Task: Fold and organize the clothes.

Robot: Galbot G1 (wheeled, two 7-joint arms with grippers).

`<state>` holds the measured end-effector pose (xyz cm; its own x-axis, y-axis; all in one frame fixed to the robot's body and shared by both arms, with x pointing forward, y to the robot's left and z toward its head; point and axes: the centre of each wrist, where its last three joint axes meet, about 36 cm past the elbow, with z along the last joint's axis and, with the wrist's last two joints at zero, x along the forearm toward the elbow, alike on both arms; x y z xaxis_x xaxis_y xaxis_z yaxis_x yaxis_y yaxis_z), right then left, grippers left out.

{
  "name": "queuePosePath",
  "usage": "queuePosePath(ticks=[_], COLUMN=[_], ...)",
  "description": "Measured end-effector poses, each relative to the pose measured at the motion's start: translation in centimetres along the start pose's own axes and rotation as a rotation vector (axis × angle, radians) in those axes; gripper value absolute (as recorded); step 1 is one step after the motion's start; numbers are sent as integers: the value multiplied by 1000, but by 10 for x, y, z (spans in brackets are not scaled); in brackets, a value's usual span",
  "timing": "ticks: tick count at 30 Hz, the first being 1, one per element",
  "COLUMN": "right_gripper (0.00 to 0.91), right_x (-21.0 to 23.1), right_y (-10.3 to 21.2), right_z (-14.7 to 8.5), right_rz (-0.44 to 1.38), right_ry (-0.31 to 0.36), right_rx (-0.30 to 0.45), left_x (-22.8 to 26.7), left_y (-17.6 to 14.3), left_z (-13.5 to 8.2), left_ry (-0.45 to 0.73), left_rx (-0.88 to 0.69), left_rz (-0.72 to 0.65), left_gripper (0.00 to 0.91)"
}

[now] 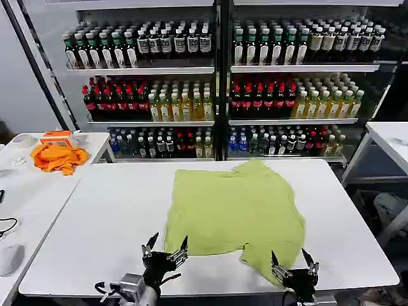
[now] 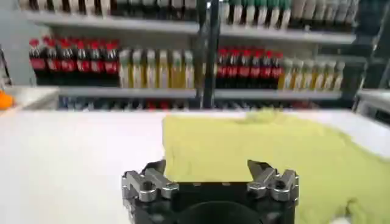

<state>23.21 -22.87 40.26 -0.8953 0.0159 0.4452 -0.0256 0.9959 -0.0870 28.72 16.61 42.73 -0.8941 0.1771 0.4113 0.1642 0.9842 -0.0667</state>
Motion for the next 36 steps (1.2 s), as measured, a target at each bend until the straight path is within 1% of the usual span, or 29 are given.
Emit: queuePosePath(ticks=[5, 6, 7, 8, 9, 10, 18, 31, 36], right_gripper=[907, 907, 655, 181, 101, 0, 0, 0, 0], right_x=[-1, 0, -1, -1, -1, -2, -3, -4, -1], right_y=[6, 7, 8, 8, 9, 10, 13, 13, 12], right_z=[8, 10, 11, 13, 14, 14, 19, 22, 22], right_rz=[-7, -9, -10, -9, -9, -10, -15, -13, -10], right_ry=[31, 39, 42, 45, 45, 46, 58, 70, 63], right_rx=[1, -1, -3, -5, -8, -10, -21, -35, -50], left_x=[-16, -19, -21, -24, -26, -28, -36, -40, -39], left_y=[6, 7, 8, 9, 10, 11, 15, 22, 26], left_z=[5, 6, 8, 9, 9, 10, 21, 26, 29], left_ry=[49, 57, 66, 75, 81, 87, 139, 166, 178], left_rx=[-3, -4, -4, -4, -4, -2, 3, 28, 45], left_rz=[-12, -14, -15, -16, -16, -17, -17, -21, -13], left_gripper=[907, 826, 554, 161, 71, 20, 20, 20, 20])
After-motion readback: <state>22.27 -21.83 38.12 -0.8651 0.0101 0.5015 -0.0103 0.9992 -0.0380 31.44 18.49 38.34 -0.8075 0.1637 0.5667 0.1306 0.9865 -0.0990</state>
